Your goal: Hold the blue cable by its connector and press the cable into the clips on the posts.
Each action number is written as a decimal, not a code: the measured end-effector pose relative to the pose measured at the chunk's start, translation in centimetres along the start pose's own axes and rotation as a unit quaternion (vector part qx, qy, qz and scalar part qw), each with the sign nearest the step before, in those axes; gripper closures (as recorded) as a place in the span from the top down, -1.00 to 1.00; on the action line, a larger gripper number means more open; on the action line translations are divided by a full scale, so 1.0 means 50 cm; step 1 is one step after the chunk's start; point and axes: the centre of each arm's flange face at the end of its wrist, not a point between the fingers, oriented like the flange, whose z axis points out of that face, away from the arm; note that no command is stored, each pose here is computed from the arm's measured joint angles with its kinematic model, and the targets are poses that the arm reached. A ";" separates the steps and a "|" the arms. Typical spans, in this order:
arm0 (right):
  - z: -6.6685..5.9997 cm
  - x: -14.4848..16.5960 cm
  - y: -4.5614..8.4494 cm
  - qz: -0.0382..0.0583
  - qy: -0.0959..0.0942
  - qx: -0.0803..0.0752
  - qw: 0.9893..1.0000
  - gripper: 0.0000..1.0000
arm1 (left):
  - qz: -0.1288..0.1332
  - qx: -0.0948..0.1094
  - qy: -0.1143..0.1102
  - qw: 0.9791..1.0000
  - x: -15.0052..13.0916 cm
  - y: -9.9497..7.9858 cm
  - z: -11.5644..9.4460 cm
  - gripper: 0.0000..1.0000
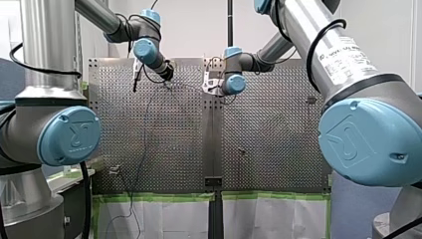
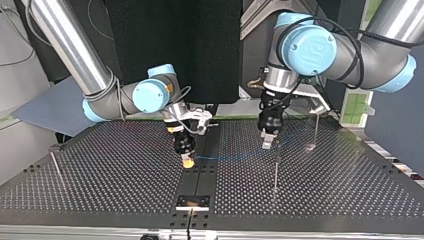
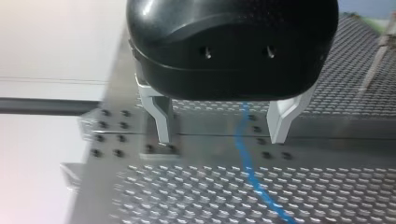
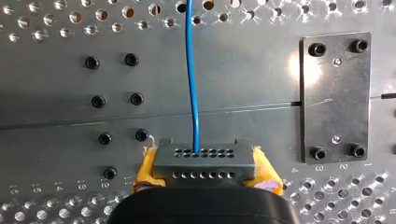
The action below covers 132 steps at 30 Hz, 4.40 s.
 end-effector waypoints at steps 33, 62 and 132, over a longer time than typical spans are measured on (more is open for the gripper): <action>-0.001 -0.002 0.005 -0.003 -0.006 -0.002 1.000 -1.00 | -0.028 -0.059 0.010 0.998 0.077 -0.055 0.111 1.00; -0.001 -0.002 0.006 -0.004 -0.005 -0.003 1.000 -1.00 | -0.010 -0.078 -0.003 0.997 0.061 -0.069 0.164 1.00; -0.011 -0.017 0.035 -0.005 -0.037 -0.018 0.999 -1.00 | -0.005 -0.063 -0.005 0.998 0.076 -0.143 0.192 -1.00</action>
